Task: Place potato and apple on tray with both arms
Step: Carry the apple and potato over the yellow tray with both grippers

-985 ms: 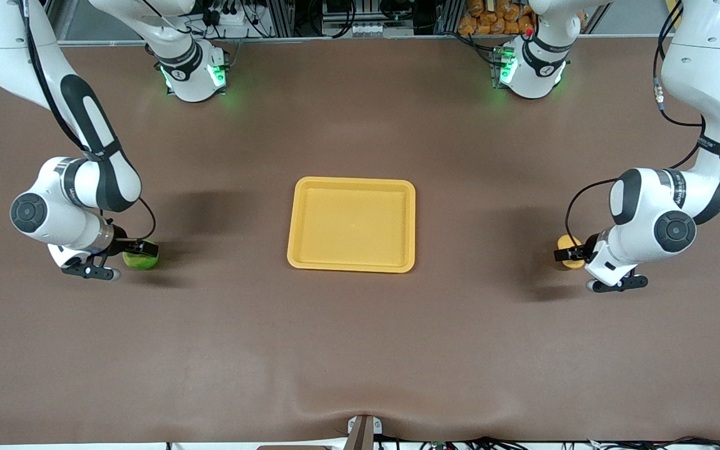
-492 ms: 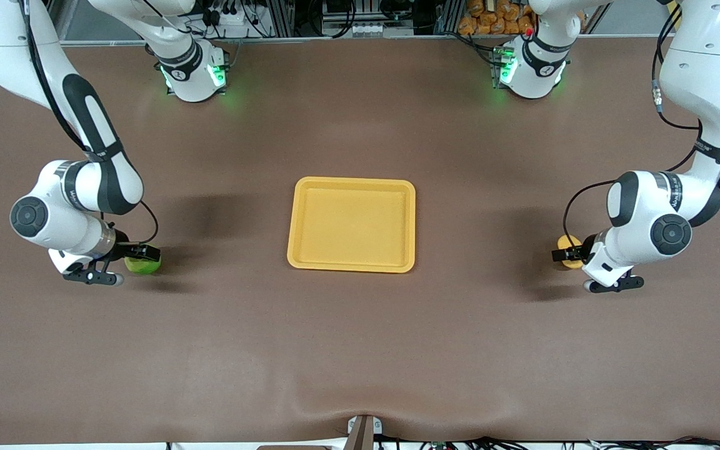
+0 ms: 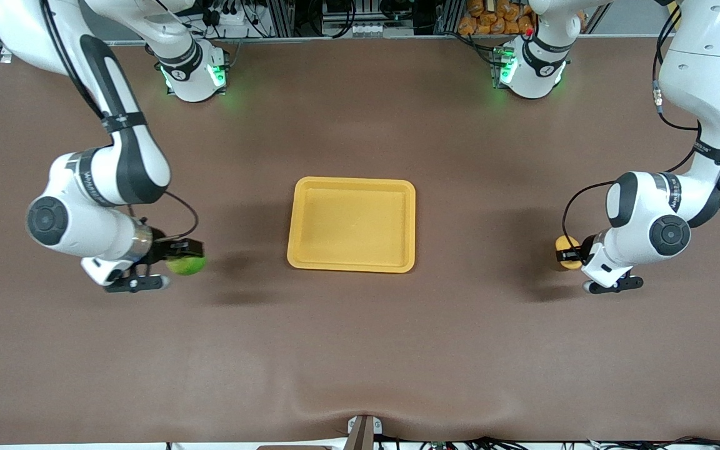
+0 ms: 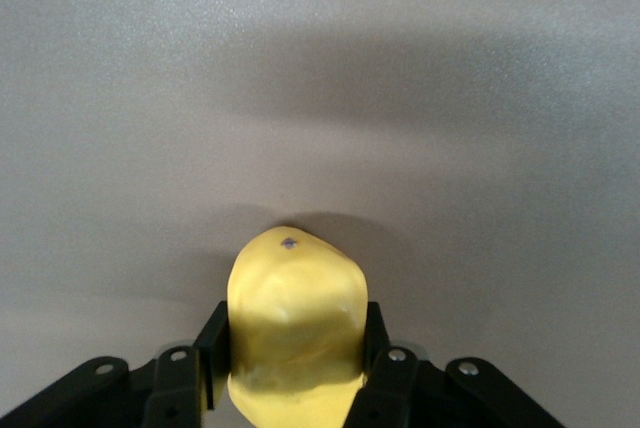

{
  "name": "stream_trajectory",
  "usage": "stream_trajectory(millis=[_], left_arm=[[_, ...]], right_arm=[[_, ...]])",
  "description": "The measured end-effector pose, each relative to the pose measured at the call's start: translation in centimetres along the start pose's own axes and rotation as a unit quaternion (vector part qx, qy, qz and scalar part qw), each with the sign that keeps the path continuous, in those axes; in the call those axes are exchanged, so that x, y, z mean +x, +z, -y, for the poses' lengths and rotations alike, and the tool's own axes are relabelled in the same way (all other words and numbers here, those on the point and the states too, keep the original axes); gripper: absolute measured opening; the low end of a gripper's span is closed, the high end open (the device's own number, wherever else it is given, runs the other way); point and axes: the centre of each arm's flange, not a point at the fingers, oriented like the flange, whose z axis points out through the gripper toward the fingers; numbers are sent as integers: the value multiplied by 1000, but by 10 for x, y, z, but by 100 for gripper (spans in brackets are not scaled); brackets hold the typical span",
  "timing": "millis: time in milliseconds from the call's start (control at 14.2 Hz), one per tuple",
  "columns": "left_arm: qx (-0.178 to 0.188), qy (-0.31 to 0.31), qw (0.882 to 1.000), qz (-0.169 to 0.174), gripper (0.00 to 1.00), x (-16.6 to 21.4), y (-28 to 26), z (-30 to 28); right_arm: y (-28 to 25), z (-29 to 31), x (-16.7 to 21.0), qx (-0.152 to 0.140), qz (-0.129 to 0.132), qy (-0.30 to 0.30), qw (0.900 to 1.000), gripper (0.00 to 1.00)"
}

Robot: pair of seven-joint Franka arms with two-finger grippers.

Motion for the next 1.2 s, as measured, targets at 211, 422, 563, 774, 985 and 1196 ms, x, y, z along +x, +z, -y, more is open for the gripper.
stream_trajectory(millis=[211,422,563,774,985,1196], left_arm=[[-1,5,1000,-8,54,4,-7,-6],[-3,15,1000,-25,54,9,-32,-20],[-3,30,999,-26,54,6,-55,-39],[-6,62,998,-24,54,-3,-92,-82],[-14,72,997,-21,54,-16,-107,-123],[-25,65,997,-22,54,-30,-114,-162]], right_arm=[[10,37,-7,14,15,11,1000,89],[22,98,-17,10,6,32,999,89],[41,147,-28,8,-10,52,999,89],[81,193,-49,-5,-1,96,995,89],[114,219,-64,-33,11,129,991,89],[139,245,-81,-66,7,140,988,89]])
